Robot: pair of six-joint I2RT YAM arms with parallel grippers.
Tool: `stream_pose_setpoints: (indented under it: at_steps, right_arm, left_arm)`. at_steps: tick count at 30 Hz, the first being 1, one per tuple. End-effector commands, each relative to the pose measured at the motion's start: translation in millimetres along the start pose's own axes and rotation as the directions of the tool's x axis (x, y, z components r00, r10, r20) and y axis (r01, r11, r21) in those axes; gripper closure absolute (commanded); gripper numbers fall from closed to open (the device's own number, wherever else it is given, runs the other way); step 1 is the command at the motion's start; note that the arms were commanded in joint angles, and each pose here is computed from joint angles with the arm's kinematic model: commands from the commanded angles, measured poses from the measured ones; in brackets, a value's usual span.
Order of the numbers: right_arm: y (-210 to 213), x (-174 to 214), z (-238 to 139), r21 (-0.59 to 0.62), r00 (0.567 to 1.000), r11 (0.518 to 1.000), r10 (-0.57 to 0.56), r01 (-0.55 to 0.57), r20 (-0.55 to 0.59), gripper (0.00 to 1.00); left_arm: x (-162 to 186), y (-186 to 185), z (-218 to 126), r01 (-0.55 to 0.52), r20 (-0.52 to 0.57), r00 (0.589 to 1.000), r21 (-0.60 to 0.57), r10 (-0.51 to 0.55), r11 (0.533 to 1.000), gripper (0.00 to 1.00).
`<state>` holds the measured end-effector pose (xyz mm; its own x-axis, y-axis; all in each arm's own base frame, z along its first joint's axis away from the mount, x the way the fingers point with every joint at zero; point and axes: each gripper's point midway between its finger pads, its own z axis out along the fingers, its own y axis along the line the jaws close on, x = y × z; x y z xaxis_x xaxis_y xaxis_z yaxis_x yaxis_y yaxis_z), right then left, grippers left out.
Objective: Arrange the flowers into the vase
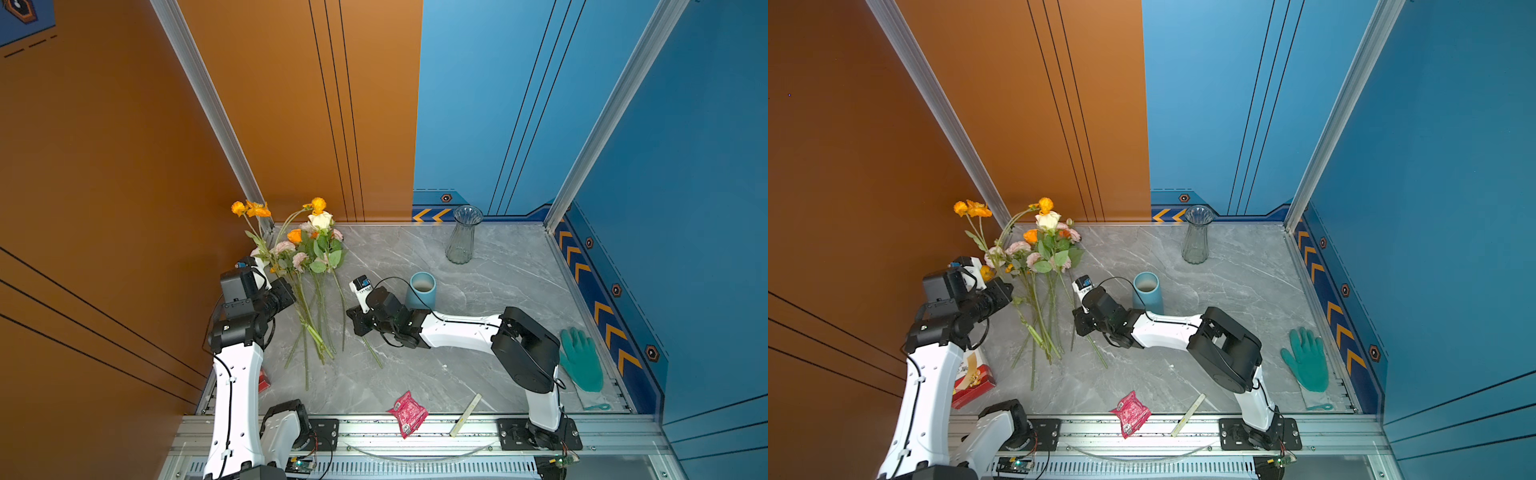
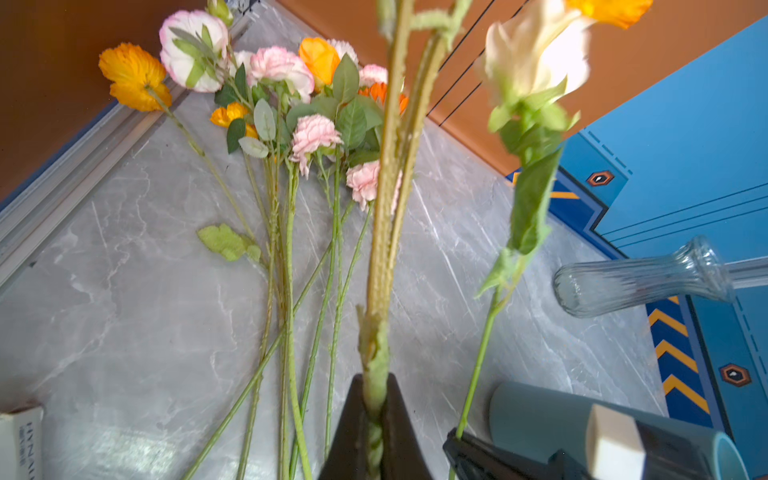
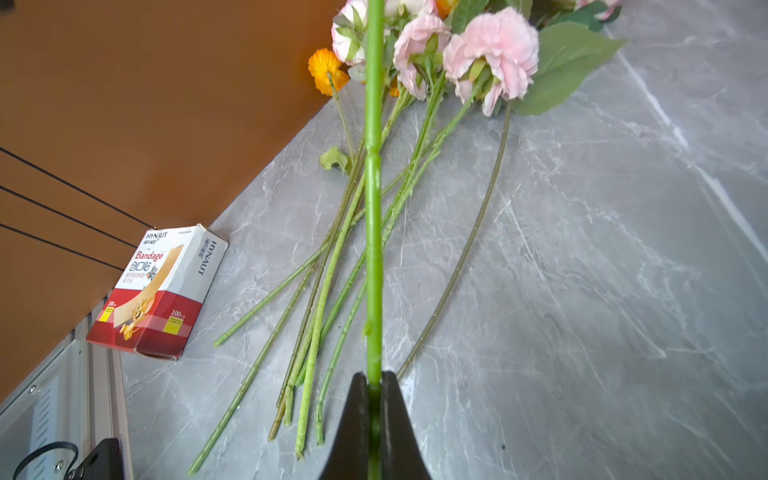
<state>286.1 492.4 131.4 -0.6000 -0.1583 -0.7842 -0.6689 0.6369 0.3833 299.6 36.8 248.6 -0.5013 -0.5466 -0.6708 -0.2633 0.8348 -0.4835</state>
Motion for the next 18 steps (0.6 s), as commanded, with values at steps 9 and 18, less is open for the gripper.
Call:
stream_pose_setpoints:
  at_steps: [9,18]
  right_arm:
    - [-30.9,23.7,30.0,0.080,0.978,0.989,0.135,-0.124,-0.159,1.00]
    - [-22.7,-4.1,31.0,0.029,0.989,0.994,0.106,-0.104,-0.101,0.53]
  left_arm:
    - [-52.0,-33.0,-21.4,-0.044,0.183,0.983,0.111,0.023,0.993,1.00]
    - [-33.7,-63.0,-41.8,-0.164,0.216,0.970,0.240,0.112,0.957,1.00]
